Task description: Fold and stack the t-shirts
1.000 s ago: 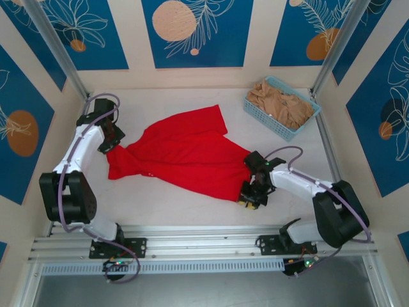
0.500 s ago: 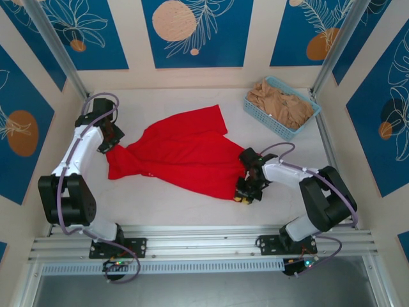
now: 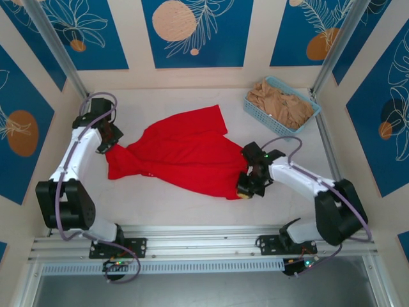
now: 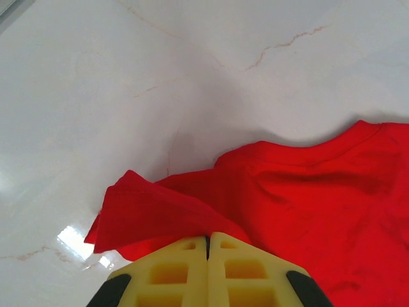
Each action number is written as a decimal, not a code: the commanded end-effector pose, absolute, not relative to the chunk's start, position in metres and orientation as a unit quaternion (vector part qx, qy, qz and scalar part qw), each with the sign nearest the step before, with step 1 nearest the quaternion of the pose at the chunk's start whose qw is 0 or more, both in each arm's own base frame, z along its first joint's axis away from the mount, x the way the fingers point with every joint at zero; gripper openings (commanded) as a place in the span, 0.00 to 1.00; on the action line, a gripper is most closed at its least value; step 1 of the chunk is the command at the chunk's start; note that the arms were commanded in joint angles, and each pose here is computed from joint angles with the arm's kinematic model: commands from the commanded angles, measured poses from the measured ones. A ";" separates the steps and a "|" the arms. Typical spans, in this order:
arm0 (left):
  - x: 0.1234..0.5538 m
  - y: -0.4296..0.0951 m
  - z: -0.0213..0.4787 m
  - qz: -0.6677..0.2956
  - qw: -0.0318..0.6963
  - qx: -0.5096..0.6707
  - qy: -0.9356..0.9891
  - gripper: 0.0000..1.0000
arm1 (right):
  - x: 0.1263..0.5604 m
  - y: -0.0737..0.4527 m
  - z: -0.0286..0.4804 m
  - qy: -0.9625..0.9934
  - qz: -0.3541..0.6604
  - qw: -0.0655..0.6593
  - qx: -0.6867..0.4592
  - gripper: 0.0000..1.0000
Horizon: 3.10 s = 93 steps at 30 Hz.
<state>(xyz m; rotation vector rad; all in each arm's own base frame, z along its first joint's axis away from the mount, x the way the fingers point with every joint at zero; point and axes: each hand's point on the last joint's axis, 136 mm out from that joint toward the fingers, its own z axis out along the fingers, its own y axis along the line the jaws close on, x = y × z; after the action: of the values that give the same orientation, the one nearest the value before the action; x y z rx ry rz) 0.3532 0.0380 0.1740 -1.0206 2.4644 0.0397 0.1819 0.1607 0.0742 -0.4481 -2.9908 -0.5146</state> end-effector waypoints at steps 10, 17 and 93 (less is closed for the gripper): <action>0.368 0.028 0.296 -0.074 0.369 -0.383 0.844 0.00 | 0.290 0.161 0.258 -0.926 -0.303 -0.197 -0.111 0.00; 0.352 0.038 0.414 -0.104 0.506 -0.373 0.771 0.00 | 0.345 0.156 0.391 -0.855 -0.370 -0.356 -0.075 0.00; 0.224 -0.027 0.123 -0.128 0.129 -0.558 0.810 0.00 | 0.310 0.068 0.149 -0.900 -0.152 -0.153 -0.380 0.00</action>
<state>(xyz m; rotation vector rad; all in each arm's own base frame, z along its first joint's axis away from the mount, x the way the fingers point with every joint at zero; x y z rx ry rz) 0.2227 -0.0285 0.1122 -1.5647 2.3943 -0.3912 0.3494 0.0860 0.1737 -1.2469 -3.2016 -0.7834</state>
